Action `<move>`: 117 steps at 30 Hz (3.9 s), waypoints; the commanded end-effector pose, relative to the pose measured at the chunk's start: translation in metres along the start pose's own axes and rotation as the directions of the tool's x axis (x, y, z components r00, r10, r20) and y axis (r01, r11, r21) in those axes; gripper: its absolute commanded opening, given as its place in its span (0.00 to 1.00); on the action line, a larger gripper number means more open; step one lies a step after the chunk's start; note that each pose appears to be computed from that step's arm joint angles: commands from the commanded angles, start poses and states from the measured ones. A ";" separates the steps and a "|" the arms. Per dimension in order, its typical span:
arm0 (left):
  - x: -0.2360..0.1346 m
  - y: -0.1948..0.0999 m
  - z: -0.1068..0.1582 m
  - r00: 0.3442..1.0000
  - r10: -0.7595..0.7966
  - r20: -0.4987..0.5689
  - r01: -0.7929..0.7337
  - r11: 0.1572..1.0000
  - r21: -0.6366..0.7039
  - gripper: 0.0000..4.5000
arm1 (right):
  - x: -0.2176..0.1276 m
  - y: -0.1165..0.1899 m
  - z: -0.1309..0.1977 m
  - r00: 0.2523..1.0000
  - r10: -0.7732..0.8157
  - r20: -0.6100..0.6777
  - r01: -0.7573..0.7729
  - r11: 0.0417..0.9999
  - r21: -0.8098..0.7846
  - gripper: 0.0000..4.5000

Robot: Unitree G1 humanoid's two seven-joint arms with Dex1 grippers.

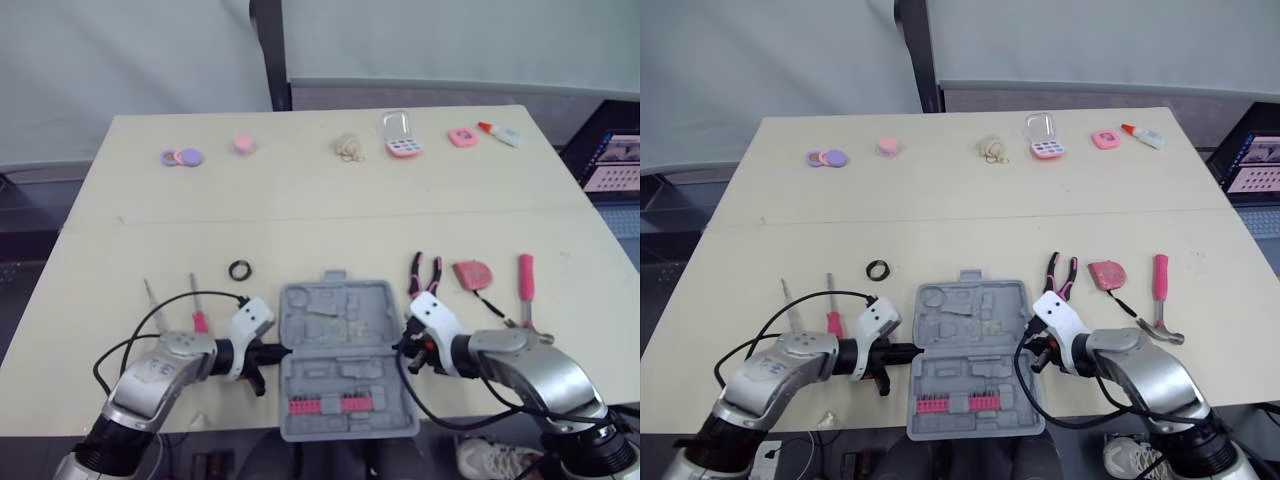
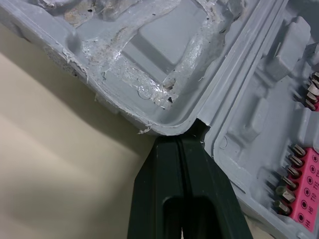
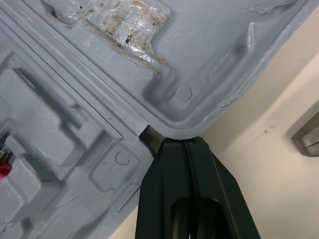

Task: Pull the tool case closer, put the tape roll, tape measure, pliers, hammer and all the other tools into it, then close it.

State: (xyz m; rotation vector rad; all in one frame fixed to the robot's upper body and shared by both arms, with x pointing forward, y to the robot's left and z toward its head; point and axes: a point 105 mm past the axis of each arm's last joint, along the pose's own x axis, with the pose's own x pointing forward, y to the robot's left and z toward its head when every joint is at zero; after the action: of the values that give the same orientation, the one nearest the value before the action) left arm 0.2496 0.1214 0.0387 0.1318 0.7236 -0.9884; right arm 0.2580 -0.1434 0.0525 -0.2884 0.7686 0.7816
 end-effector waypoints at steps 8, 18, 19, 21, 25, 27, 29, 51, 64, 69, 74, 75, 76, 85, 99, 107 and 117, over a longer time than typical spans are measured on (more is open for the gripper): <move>0.002 -0.014 -0.011 0.998 -0.052 -0.029 0.051 0.998 -0.038 0.00 | -0.005 0.008 0.005 0.999 0.020 0.036 -0.020 1.000 -0.008 0.01; 0.000 -0.016 -0.016 0.998 -0.052 -0.037 0.050 0.997 -0.051 0.00 | -0.005 0.008 0.003 0.999 0.021 0.029 -0.021 1.000 -0.002 0.01; 0.000 -0.016 -0.016 0.998 -0.051 -0.037 0.049 0.997 -0.053 0.00 | -0.005 0.008 0.003 0.999 0.022 0.029 -0.022 1.000 -0.001 0.01; -0.001 -0.016 -0.016 0.998 -0.049 -0.038 0.047 0.997 -0.055 0.00 | -0.005 0.009 0.003 0.999 0.028 0.028 -0.027 1.000 -0.002 0.01; -0.001 -0.016 -0.017 0.998 -0.047 -0.039 0.045 0.998 -0.053 0.00 | -0.005 0.012 0.002 0.999 0.035 0.025 -0.035 0.999 -0.002 0.01; -0.001 -0.016 -0.017 0.998 -0.047 -0.039 0.045 0.998 -0.051 0.00 | -0.005 0.012 0.002 0.999 0.037 0.024 -0.037 0.999 -0.002 0.01; -0.001 -0.015 -0.017 0.998 -0.046 -0.039 0.044 0.998 -0.051 0.00 | -0.005 0.013 0.001 0.999 0.039 0.023 -0.039 0.999 -0.001 0.01; -0.042 0.012 -0.022 0.998 0.053 -0.045 -0.058 0.993 -0.105 0.00 | -0.027 -0.004 -0.008 0.999 -0.034 0.001 0.034 0.999 -0.009 0.01; -0.108 -0.001 0.014 0.945 0.104 0.312 -0.090 0.994 -0.060 0.00 | -0.091 0.009 -0.019 0.996 0.015 0.082 -0.010 0.998 -0.063 0.01; -0.130 -0.009 -0.009 0.905 0.153 0.398 -0.153 0.988 -0.032 0.00 | -0.105 0.009 -0.020 0.975 -0.030 0.220 0.037 0.999 -0.027 0.01; -0.148 -0.011 -0.041 0.893 0.180 0.414 -0.140 0.982 -0.124 0.30 | -0.110 0.013 -0.039 0.975 -0.019 0.220 0.016 1.000 0.016 0.06; -0.151 -0.011 -0.046 0.888 0.193 0.418 -0.149 0.980 -0.136 0.41 | -0.111 0.013 -0.041 0.975 -0.023 0.223 0.019 1.000 0.020 0.12; -0.154 -0.011 -0.051 0.884 0.207 0.418 -0.162 0.977 -0.141 0.53 | -0.112 0.013 -0.044 0.973 -0.030 0.227 0.027 1.000 0.016 0.20; -0.163 -0.031 -0.099 0.885 0.299 0.356 -0.258 0.953 -0.160 1.00 | -0.119 0.016 -0.058 0.967 -0.057 0.246 0.055 0.998 0.018 0.99; -0.153 -0.020 -0.084 0.883 0.286 0.372 -0.255 0.958 -0.131 1.00 | -0.121 0.009 -0.053 0.959 -0.089 0.268 0.096 0.995 -0.015 0.99; -0.128 0.005 -0.038 0.953 0.183 0.240 -0.186 0.983 -0.013 1.00 | -0.133 0.001 -0.025 0.922 -0.132 0.364 0.193 0.971 -0.138 0.99; -0.102 0.009 0.012 0.988 0.147 0.043 -0.153 0.966 0.208 1.00 | -0.150 0.002 -0.016 0.916 -0.044 0.400 0.165 0.947 -0.274 0.99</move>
State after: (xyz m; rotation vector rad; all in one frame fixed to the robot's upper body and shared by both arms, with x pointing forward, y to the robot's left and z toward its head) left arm 0.2281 0.1982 0.1075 0.2878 0.5603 -0.9199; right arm 0.1832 -0.2299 0.1403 -0.4125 0.2872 0.7905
